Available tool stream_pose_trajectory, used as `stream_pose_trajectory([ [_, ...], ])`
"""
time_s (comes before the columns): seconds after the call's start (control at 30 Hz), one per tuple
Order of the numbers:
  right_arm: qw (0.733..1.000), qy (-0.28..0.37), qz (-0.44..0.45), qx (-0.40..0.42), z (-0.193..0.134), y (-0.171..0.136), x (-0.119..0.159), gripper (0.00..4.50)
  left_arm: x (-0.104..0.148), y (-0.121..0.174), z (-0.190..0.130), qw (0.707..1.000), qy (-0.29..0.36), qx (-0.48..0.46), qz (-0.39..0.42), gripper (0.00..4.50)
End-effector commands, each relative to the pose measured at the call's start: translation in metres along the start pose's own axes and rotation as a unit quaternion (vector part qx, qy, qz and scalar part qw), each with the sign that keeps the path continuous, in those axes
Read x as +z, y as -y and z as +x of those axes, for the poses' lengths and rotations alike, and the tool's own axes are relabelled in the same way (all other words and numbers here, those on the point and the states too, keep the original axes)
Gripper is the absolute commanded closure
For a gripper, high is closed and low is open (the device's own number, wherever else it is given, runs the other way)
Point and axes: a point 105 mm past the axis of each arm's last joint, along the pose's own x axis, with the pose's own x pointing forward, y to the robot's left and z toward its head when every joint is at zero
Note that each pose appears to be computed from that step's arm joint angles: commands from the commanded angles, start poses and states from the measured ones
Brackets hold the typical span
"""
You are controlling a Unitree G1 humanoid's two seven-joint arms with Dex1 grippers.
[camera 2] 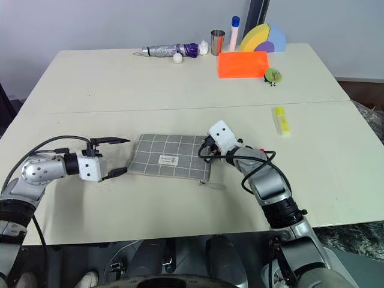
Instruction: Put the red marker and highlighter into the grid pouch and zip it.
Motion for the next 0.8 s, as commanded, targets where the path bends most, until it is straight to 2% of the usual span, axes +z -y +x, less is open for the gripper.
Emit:
stream_pose_trajectory([
  [0.03,1.0,0.013,-0.019,0.016,0.006,-0.007,0.011,4.44,0.004,0.015,0.008,0.999,0.017,-0.032,0.014,0.0],
  [0.3,0.999,0.003,-0.027,0.019,0.017,-0.006,0.013,4.44,0.011,0.016,0.012,0.998,0.044,-0.035,0.034,0.0],
  [0.5,1.0,-0.001,-0.025,0.017,0.017,-0.002,0.011,4.44,0.01,0.008,0.013,0.998,0.047,-0.001,-0.048,0.0],
  [0.8,1.0,-0.018,-0.017,0.005,0.007,0.013,0.002,4.44,0.012,0.014,0.005,0.996,0.043,-0.011,-0.076,0.0],
])
